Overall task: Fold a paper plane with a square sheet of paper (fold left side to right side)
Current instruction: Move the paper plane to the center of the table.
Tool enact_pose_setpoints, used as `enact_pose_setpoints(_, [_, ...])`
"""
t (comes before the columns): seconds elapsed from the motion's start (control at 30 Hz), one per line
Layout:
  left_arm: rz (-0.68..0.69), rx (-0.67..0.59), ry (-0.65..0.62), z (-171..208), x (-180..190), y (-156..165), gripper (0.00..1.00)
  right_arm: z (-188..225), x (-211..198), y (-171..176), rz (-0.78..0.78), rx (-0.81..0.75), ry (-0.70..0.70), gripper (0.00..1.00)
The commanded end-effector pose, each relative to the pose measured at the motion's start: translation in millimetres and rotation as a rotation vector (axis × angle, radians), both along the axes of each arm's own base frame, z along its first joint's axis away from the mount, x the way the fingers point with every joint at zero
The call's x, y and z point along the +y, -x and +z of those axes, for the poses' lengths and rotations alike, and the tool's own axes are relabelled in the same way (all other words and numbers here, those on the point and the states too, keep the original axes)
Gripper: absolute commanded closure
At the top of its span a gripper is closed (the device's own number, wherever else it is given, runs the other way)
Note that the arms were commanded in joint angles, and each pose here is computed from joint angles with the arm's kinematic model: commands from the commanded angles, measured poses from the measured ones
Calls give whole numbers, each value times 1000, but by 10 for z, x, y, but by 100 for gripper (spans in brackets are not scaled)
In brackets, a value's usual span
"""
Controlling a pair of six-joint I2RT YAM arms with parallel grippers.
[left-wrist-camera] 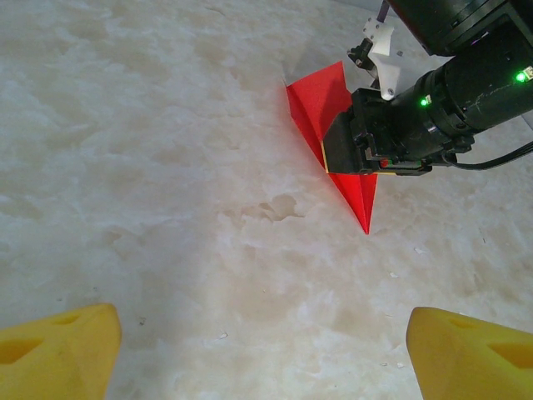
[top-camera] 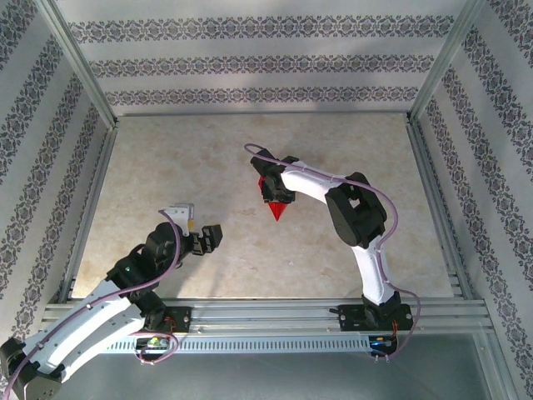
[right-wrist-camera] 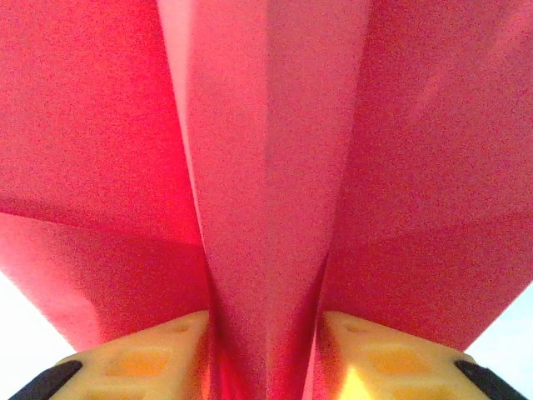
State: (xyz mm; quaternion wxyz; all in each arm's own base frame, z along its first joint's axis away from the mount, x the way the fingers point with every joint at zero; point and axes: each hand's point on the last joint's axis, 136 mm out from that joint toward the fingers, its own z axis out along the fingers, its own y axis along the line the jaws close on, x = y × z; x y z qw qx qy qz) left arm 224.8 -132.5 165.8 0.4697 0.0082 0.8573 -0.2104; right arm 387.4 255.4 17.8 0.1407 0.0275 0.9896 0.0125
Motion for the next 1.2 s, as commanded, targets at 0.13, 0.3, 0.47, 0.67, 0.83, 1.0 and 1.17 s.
enact_pose_setpoints(0.13, [17,-4,-15,82,58,-17,11,181,28,21,32,-30,28,61])
enact_pose_setpoints(0.3, [16,-3,-12,83,53,-17,11,257,5,30,37,-42,33,61])
enact_pose_setpoints(0.47, [16,-3,-8,91,50,-16,11,331,-22,49,41,-58,44,61])
enact_pose_setpoints(0.67, [9,-2,-1,101,35,-8,11,399,-26,73,46,-69,37,59])
enact_pose_setpoints(0.83, [9,-5,1,111,36,-10,11,559,-27,110,60,-92,27,57])
enact_pose_setpoints(1.0, [21,-20,4,141,47,-33,10,927,-57,173,99,-156,16,51])
enact_pose_setpoints(1.17, [90,-19,-27,107,160,-98,1,1475,-230,291,123,-280,4,42])
